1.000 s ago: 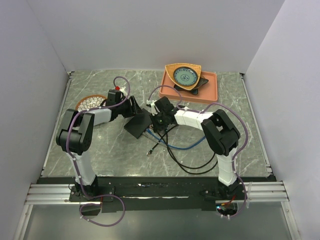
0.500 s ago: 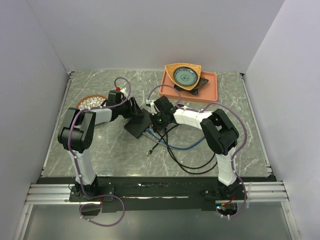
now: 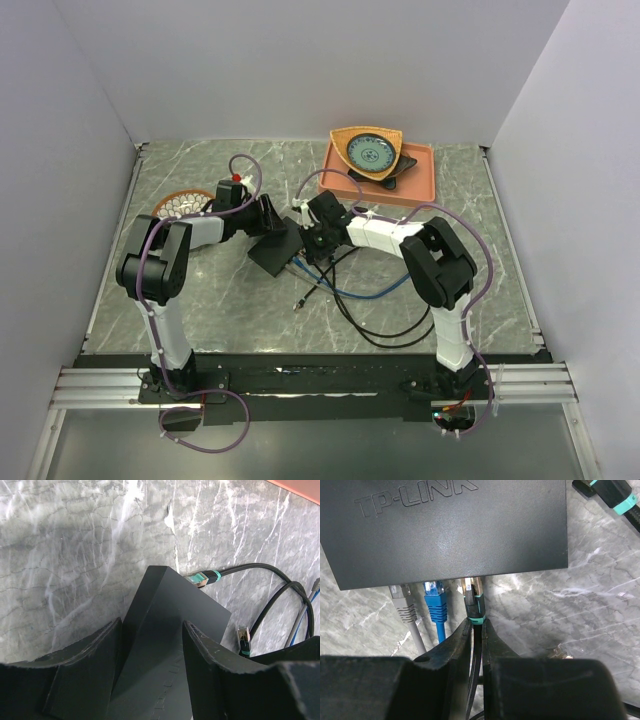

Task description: Insert the plug into the switch port

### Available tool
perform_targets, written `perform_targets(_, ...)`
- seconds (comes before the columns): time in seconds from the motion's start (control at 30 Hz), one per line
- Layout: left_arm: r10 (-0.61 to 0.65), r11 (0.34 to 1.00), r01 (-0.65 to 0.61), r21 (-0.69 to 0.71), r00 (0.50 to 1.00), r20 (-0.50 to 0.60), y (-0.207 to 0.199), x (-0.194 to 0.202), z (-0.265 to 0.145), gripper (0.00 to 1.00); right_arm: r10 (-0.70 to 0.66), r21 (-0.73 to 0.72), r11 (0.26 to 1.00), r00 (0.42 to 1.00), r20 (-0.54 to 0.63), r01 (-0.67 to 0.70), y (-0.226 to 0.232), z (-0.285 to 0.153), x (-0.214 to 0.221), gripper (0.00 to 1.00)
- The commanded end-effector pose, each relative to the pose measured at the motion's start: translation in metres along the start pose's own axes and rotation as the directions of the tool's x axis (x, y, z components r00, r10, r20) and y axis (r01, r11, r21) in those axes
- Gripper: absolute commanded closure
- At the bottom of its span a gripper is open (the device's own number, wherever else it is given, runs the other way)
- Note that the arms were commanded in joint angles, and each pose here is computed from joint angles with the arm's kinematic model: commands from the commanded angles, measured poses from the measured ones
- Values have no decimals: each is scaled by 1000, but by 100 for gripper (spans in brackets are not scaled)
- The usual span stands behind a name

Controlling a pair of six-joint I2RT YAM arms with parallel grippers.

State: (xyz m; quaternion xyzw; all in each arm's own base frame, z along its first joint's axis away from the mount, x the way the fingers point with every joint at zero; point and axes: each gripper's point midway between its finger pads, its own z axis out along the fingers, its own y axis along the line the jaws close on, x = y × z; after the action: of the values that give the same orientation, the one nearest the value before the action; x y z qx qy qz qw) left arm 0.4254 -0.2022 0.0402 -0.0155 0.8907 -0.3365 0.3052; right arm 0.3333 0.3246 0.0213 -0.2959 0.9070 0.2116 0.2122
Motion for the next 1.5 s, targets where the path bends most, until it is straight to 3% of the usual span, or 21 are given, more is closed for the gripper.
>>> perform_targets(0.0,5,998,-1,63,998,-68,-13,15,1,44,-7,-12,1000,993,121,9,0,8,-40,100)
perform_targets(1.47,69,987,-46,157,987,-145,-28,33,-3,54,-16,-70,997,952,305,39,20,-3,-124,100)
